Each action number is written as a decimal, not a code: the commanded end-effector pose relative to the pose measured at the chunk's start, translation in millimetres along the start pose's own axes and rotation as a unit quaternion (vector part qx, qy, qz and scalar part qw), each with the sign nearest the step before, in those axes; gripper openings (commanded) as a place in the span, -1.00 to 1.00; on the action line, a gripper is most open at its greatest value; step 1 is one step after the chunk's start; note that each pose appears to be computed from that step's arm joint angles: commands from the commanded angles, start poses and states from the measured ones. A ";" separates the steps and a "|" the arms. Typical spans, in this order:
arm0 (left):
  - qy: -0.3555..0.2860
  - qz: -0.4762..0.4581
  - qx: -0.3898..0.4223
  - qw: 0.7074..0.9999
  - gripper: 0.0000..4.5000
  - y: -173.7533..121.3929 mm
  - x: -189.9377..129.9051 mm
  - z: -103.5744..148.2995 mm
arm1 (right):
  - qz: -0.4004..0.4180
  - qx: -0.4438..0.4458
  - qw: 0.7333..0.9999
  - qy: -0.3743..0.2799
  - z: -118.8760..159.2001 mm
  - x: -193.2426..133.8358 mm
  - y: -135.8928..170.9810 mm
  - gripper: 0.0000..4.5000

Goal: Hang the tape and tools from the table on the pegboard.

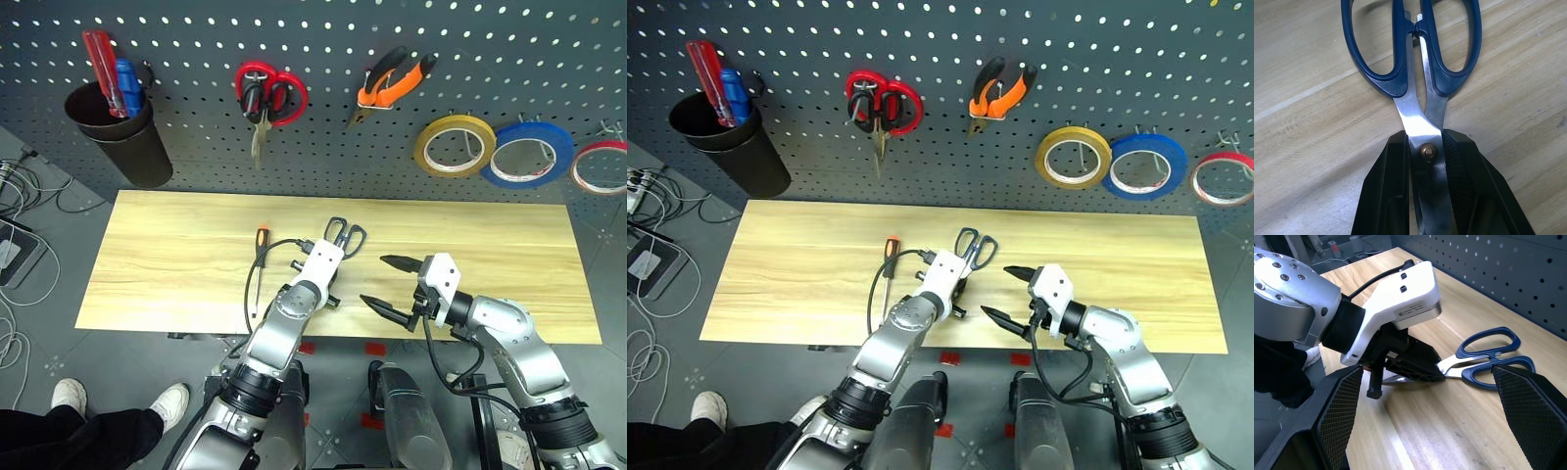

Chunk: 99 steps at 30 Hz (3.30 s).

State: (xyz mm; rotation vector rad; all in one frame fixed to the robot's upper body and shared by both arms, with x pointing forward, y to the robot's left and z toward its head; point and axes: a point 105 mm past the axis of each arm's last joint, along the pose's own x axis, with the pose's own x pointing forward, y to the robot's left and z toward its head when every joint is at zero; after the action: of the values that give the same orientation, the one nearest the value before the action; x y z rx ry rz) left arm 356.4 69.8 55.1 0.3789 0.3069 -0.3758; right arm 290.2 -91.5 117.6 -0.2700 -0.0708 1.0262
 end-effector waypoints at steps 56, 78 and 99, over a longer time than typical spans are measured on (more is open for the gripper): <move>-0.293 0.099 0.025 0.951 -0.69 81.6 -77.7 61.0 | -0.108 -0.002 0.981 -0.161 108.6 -26.8 -4.9 1.00; -0.248 0.130 0.042 0.959 0.96 89.5 -76.5 42.7 | -0.105 0.005 0.984 -0.143 98.3 -27.7 -2.7 1.00; -0.017 0.129 -0.051 0.990 0.98 109.5 -72.0 -37.6 | 0.013 -0.008 1.000 -0.010 44.1 -11.4 22.7 1.00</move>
State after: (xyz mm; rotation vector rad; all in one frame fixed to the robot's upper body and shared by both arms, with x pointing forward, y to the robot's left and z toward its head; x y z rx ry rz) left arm 326.3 197.0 76.3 0.3085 0.2336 -0.1074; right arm 258.0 -85.3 149.4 -0.2508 -0.0683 1.0334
